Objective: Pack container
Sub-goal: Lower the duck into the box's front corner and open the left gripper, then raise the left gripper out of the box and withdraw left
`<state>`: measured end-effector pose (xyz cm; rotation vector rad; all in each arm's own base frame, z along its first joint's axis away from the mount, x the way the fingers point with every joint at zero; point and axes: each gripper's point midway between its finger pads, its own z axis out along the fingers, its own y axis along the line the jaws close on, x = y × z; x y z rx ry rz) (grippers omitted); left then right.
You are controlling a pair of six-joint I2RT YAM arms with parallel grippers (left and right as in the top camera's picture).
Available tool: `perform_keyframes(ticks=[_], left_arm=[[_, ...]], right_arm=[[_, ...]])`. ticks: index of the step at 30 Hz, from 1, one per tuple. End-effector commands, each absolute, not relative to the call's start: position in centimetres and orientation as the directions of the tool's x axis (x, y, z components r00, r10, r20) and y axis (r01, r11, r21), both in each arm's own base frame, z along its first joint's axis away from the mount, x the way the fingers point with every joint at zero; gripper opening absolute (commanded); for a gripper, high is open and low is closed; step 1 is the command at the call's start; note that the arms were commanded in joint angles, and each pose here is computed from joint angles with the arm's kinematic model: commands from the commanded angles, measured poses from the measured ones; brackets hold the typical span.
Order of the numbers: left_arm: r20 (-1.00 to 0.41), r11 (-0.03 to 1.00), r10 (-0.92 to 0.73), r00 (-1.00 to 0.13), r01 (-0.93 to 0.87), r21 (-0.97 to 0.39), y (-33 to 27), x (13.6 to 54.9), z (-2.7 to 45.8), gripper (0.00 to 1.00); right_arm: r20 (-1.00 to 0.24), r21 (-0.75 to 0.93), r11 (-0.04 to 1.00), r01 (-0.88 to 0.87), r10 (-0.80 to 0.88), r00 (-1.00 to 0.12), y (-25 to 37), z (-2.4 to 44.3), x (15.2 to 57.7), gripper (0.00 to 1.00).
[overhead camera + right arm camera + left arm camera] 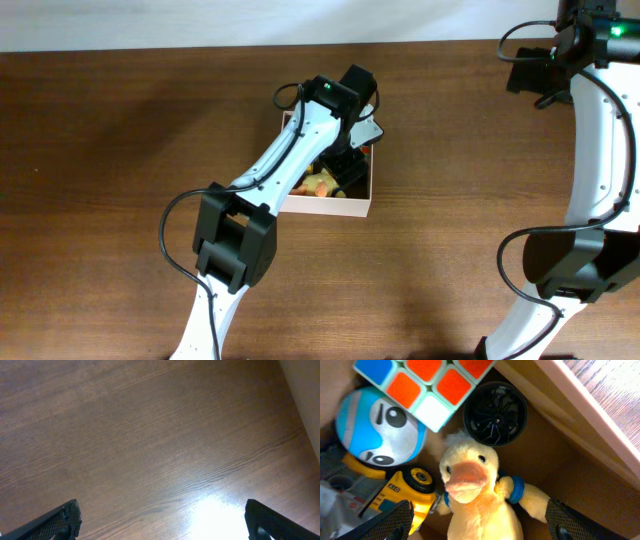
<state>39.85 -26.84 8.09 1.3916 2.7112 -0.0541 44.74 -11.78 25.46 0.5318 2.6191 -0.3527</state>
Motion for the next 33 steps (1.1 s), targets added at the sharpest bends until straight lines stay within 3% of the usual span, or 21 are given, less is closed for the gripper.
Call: perform_keyframes(ticks=[1,11,16,24,33], left_arm=[[-0.127,0.579,0.811,-0.571,0.815,0.03,-27.1,40.6,9.1,0.87],[-0.276,0.644,0.756,-0.593,0.75,0.154,-27.1,43.9,16.3,0.87],[-0.419,0.764,0.629,-0.654,0.62,0.178,-25.0,46.8,21.4,0.87],[-0.433,0.954,0.299,-0.85,0.282,0.104,-14.1,50.0,22.5,0.87],[-0.418,0.997,-0.022,-0.908,-0.053,0.062,-1.3,51.4,22.2,0.87]], right_arm=[[-0.469,-0.155,0.895,0.419,0.307,-0.828,-11.7,25.5,44.8,0.99],[-0.469,-0.155,0.895,0.419,0.307,-0.828,-11.7,25.5,44.8,0.99],[-0.47,-0.155,0.895,0.419,0.306,-0.828,-11.7,25.5,44.8,0.99],[-0.469,-0.155,0.895,0.419,0.307,-0.828,-11.7,25.5,44.8,0.99],[-0.469,-0.155,0.895,0.419,0.307,-0.828,-11.7,25.5,44.8,0.99]])
